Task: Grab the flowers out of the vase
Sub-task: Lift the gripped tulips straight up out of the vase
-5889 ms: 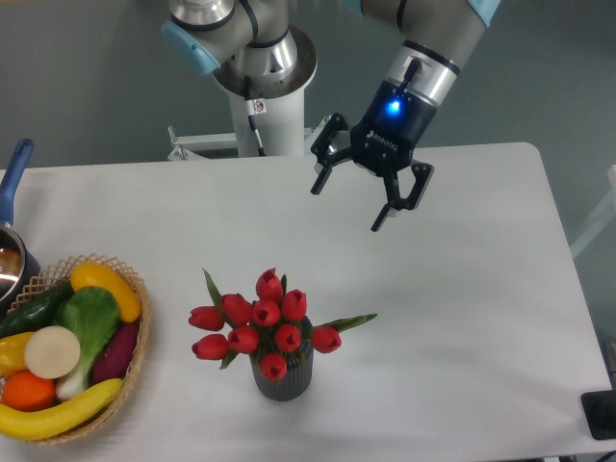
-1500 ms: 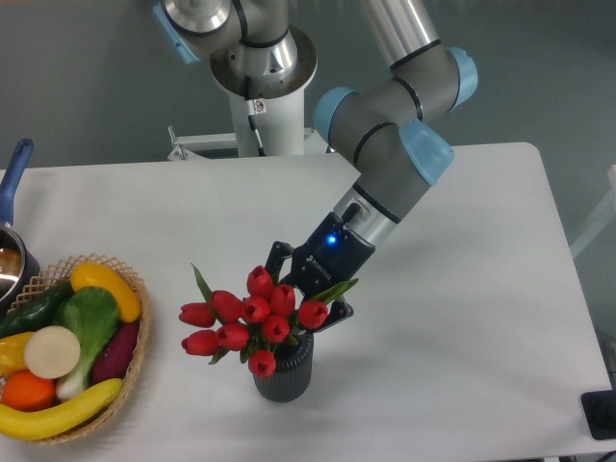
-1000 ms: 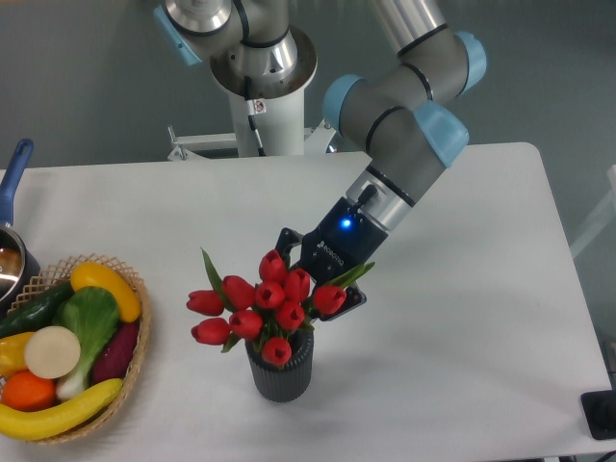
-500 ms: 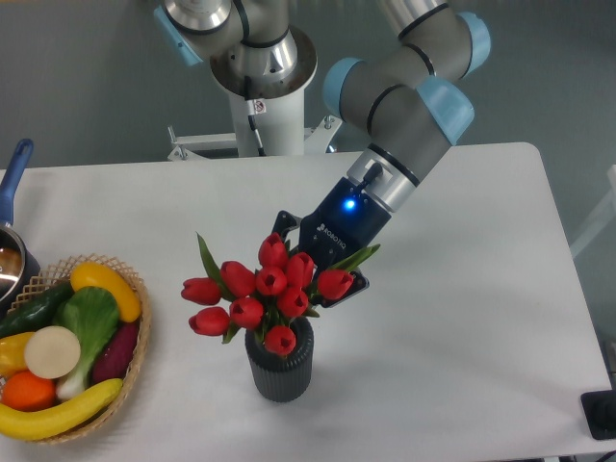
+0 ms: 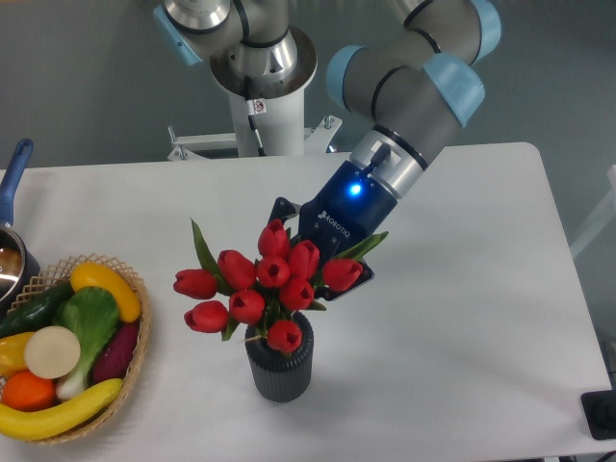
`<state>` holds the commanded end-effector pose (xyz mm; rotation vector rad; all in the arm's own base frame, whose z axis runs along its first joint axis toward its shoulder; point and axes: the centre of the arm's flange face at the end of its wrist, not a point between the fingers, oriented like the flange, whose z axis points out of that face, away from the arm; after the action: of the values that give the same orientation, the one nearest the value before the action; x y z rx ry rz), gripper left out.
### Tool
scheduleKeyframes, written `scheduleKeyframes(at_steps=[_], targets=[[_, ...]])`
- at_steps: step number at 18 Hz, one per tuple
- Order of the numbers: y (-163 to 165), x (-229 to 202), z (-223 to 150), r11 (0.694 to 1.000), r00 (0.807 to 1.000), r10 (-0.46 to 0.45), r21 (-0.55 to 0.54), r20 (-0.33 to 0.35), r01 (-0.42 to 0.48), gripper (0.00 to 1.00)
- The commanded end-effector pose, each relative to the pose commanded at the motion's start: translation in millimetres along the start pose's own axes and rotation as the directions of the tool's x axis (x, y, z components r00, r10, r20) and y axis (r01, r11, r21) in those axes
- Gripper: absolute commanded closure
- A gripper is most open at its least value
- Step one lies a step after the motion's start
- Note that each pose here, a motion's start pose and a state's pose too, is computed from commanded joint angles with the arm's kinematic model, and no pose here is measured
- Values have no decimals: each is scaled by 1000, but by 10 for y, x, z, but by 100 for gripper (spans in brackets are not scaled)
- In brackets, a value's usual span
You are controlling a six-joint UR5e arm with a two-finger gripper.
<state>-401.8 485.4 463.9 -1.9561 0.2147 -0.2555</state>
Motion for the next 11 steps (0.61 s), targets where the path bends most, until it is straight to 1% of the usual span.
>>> scheduleKeyframes(at_steps=[3, 7, 11], targets=[[-192, -12, -72, 999, 999, -38, 11, 14, 37, 53], [-376, -9, -123, 999, 999, -48, 21, 23, 48, 53], [-600, -24, -216, 996, 996, -78, 37, 39, 77, 53]])
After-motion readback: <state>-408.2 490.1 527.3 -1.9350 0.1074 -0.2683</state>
